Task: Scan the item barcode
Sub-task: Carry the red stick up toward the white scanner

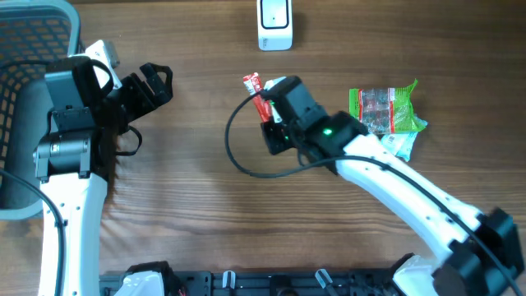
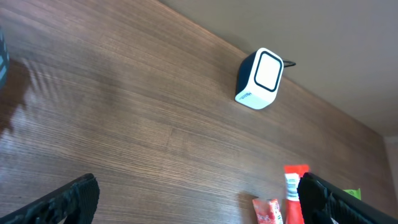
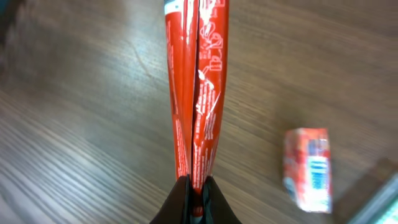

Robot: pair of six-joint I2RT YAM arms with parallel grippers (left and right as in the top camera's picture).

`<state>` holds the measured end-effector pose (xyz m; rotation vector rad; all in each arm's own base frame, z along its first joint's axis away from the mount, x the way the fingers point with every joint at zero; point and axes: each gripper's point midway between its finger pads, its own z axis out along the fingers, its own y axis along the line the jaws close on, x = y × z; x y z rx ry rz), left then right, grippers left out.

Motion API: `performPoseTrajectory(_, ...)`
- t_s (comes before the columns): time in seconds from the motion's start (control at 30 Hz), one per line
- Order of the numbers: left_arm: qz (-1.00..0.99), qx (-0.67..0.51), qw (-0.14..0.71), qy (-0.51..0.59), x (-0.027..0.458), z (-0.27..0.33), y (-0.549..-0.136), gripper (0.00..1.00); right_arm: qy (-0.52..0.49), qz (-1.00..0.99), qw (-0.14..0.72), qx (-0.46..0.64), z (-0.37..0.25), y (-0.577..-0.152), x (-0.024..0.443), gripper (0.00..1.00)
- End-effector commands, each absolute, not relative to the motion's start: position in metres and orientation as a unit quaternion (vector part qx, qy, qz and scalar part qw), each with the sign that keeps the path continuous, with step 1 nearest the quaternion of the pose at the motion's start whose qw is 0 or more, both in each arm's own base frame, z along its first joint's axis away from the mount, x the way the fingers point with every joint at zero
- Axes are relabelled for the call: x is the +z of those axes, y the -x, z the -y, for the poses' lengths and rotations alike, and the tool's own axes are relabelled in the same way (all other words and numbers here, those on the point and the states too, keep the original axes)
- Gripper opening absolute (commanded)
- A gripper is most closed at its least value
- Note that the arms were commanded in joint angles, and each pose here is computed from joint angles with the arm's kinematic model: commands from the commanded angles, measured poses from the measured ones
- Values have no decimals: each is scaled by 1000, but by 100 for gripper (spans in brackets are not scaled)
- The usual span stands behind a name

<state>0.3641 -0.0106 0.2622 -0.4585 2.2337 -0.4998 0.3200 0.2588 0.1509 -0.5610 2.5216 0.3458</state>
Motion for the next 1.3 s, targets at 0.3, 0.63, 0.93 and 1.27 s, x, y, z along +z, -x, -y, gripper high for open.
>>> performPoseTrajectory(0.3,-881,-199,393,170,262,11,-365,100,344,-887,292,95,-214,-325,245,4)
performPoseTrajectory(0.63,-881,-199,393,171,262,11,-365,100,446,-848,272,86,-203,-295,286,4)
performPoseTrajectory(0.93,-881,-199,393,171,262,11,-365,100,560,-793,186,151,-207,-239,271,4)
performPoseTrajectory(1.27,-881,-199,393,171,262,11,-365,100,559,-791,163,191,-211,-222,272,4)
